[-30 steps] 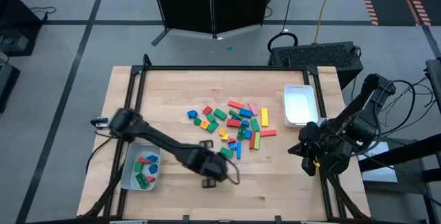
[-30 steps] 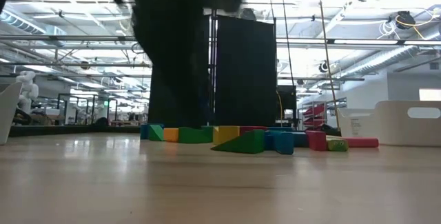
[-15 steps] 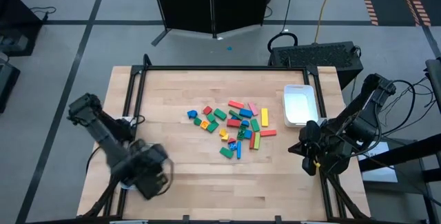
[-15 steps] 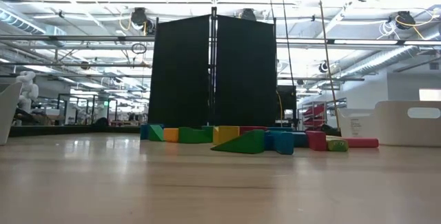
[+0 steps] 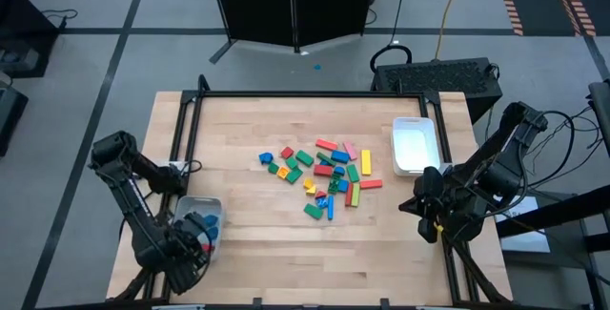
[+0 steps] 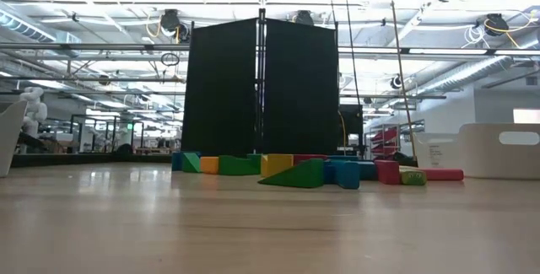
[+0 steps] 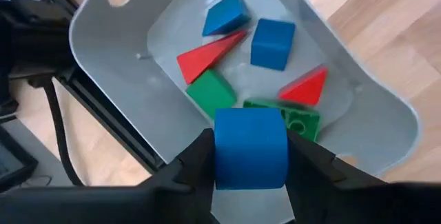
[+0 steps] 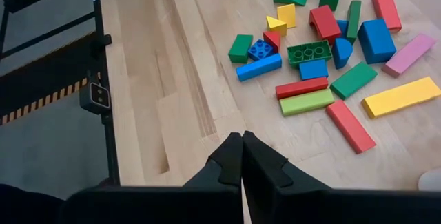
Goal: Sort blocks by size
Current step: Put the blue half cylindrical block into the gray bin, then put the green triangle block into the gray bin
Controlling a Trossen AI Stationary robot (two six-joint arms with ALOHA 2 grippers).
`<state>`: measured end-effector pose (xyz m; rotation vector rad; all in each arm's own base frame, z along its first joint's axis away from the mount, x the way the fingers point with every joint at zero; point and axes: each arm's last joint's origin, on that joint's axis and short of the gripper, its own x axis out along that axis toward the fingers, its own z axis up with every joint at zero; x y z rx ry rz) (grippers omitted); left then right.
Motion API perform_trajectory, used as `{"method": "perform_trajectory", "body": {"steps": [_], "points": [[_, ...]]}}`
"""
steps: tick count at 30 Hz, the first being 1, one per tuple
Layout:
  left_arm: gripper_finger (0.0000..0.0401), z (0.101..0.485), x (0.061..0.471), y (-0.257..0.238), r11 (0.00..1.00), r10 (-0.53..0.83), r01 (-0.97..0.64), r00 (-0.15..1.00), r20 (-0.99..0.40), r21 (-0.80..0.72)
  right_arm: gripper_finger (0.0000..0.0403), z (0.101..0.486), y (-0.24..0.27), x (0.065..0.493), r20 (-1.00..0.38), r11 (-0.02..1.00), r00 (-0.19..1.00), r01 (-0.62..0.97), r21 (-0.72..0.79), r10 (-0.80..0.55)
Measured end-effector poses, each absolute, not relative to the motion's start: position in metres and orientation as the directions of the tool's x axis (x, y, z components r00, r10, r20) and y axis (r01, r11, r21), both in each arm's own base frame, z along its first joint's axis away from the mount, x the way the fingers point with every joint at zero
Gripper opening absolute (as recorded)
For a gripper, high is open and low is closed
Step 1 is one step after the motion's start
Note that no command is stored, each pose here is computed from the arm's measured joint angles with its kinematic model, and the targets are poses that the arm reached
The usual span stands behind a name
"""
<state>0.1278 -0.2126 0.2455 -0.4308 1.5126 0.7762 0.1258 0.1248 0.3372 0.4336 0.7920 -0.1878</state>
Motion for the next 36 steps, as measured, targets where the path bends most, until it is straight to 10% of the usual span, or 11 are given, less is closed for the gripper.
{"method": "perform_trajectory", "body": {"steps": [10,16,24,36], "points": [[0.0249,0.242,0.135,-0.201,0.656,0.247,-0.711,-0.117,-0.962,0.254,0.0,0.337,0.125,0.126,-0.723,0.893,0.691,0.327,0.31,-0.002],[0.0252,0.241,0.186,-0.181,0.633,0.35,-0.773,0.255,-0.902,0.027,0.0,0.337,0.125,0.126,-0.722,0.889,0.692,0.333,0.315,-0.002],[0.0253,0.244,0.288,-0.141,0.907,0.244,-0.411,0.683,-0.688,-0.087,0.0,0.337,0.125,0.126,-0.722,0.888,0.692,0.333,0.316,-0.002],[0.0253,0.2,0.352,-0.094,0.997,-0.054,0.002,0.719,-0.693,-0.075,0.0,0.337,0.125,0.126,-0.722,0.886,0.692,0.336,0.319,-0.002]]}}
